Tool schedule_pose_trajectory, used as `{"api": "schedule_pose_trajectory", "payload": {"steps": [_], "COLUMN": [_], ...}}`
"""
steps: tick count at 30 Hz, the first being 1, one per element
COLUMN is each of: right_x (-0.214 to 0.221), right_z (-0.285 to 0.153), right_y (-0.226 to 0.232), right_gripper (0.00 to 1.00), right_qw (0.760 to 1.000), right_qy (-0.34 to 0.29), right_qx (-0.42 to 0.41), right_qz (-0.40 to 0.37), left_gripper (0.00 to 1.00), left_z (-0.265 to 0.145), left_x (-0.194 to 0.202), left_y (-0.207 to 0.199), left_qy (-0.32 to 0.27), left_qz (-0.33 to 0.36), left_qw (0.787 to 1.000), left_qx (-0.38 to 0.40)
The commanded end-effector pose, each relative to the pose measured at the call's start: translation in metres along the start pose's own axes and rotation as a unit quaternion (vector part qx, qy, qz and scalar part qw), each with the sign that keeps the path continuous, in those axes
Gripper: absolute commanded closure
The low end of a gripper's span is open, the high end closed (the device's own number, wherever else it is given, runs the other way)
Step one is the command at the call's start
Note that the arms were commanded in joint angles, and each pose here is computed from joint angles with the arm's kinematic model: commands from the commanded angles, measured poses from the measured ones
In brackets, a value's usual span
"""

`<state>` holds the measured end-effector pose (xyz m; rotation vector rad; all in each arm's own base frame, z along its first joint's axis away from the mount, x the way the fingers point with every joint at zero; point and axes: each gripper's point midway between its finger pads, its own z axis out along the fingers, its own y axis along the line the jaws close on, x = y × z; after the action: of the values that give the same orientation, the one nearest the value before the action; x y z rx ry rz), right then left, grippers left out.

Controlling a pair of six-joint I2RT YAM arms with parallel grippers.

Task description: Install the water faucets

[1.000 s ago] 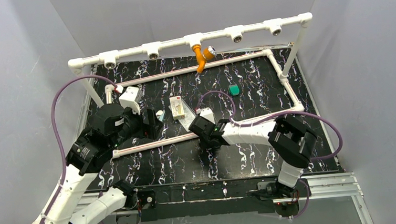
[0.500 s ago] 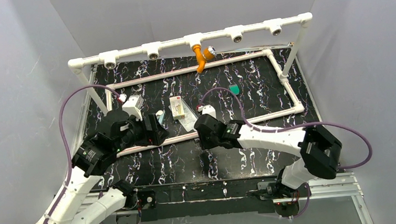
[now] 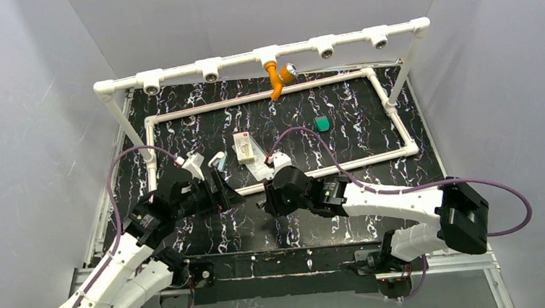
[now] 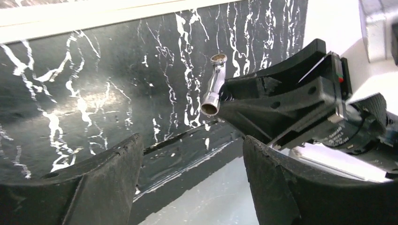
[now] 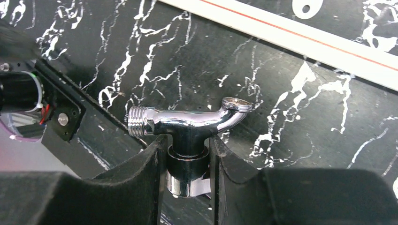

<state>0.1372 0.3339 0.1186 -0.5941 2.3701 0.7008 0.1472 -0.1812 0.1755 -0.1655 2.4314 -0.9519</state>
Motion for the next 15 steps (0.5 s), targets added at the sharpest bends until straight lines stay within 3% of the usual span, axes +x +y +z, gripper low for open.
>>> {"api": "schedule_pose_trajectory", "payload": {"steps": [1, 11, 15], "right_x": [-0.025, -0.035, -0.036], "right_z": [-0.01, -0.014, -0.017], "right_y": [0.028, 0.053, 0.062], "right_gripper": [0.99, 0.99, 0.99], "right_qw": [0.997, 0.993, 0.991], "right_qy": [-0.051, -0.067, -0.066], "right_qx": [-0.053, -0.1, -0.118], "right_qz": [-0.002, 0.006, 0.002], "left_gripper": [0.27, 0.48, 0.5], "left_z": [0.009, 0.021, 0.023], "left_x": [0.008, 0.025, 0.027], "left_y": [-0.023, -0.032, -0.031], "left_qy": [0.02, 0.053, 0.055], "left_qz": [-0.076, -0.171, -0.188], "left_qw": [0.995, 0.975, 0.97], "left_qx": [0.069, 0.135, 0.141]}}
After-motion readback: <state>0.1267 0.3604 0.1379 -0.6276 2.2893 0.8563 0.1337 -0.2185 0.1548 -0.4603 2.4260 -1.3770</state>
